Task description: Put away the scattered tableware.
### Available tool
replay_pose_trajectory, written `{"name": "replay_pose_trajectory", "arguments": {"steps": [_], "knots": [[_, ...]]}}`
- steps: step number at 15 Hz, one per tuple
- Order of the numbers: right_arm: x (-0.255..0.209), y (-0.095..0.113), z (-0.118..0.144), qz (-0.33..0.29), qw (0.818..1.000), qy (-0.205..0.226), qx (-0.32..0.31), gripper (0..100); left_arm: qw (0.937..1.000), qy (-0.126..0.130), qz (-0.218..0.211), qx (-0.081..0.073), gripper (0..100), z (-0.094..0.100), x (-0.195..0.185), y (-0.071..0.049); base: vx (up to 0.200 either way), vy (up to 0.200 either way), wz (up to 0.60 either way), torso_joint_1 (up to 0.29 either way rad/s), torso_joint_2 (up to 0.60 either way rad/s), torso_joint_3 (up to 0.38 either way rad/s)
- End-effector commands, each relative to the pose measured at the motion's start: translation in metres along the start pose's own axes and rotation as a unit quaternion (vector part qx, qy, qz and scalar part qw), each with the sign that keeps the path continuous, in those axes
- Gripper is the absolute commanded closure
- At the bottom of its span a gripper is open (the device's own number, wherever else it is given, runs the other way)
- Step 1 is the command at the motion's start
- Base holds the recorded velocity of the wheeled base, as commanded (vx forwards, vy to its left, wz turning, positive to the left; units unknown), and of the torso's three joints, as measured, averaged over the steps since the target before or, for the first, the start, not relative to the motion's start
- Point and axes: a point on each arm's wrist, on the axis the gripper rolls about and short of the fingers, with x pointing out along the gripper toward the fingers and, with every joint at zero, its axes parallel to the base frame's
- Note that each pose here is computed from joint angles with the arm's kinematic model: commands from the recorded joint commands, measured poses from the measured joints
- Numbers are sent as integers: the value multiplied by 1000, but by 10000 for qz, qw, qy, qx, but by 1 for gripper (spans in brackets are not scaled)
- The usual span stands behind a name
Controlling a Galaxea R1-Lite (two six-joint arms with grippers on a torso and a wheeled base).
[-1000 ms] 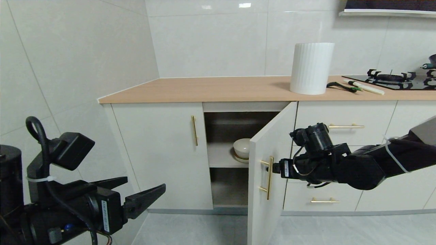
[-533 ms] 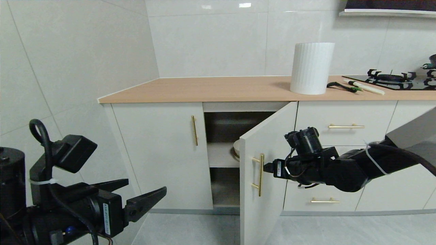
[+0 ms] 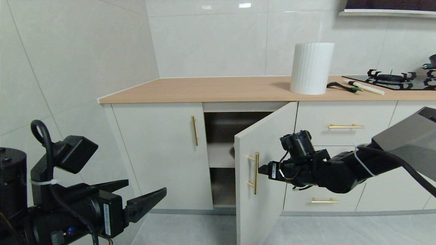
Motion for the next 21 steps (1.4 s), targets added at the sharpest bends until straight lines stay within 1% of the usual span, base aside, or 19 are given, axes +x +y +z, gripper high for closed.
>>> {"name": "replay_pose_trajectory", "arguments": {"steps": [1,6,10,14,15,17,19,21], "knots": [[0,0,0,8,10000,-17,23,0,10000,-9,7,-5,0,0,0,0,200,0,0,2,2,12],[0,1,1,23,10000,-17,80,0,10000,-2,9,-4,0,0,1,0,200,0,0,3,2,1],[-1,10,4,149,9991,-84,384,0,10000,-15,-1,-10,0,1,1,0,0,0,0,0,0,0],[10,21,20,328,9915,-315,1221,0,10000,-26,12,-11,0,1,0,0,0,0,0,0,0,0],[14,22,22,350,9897,-345,1345,0,10000,-33,10,-11,0,1,0,0,0,0,0,0,0,0],[22,24,24,288,9866,-446,1544,0,10000,-28,18,-14,0,1,0,0,0,0,0,0,0,0],[41,25,32,78,9779,-769,1944,0,10000,-33,10,-11,0,1,0,0,0,0,0,0,0,0],[55,18,37,-182,9728,-1018,2073,0,10000,-43,15,-12,0,1,-1,0,0,0,0,0,0,0]]}}
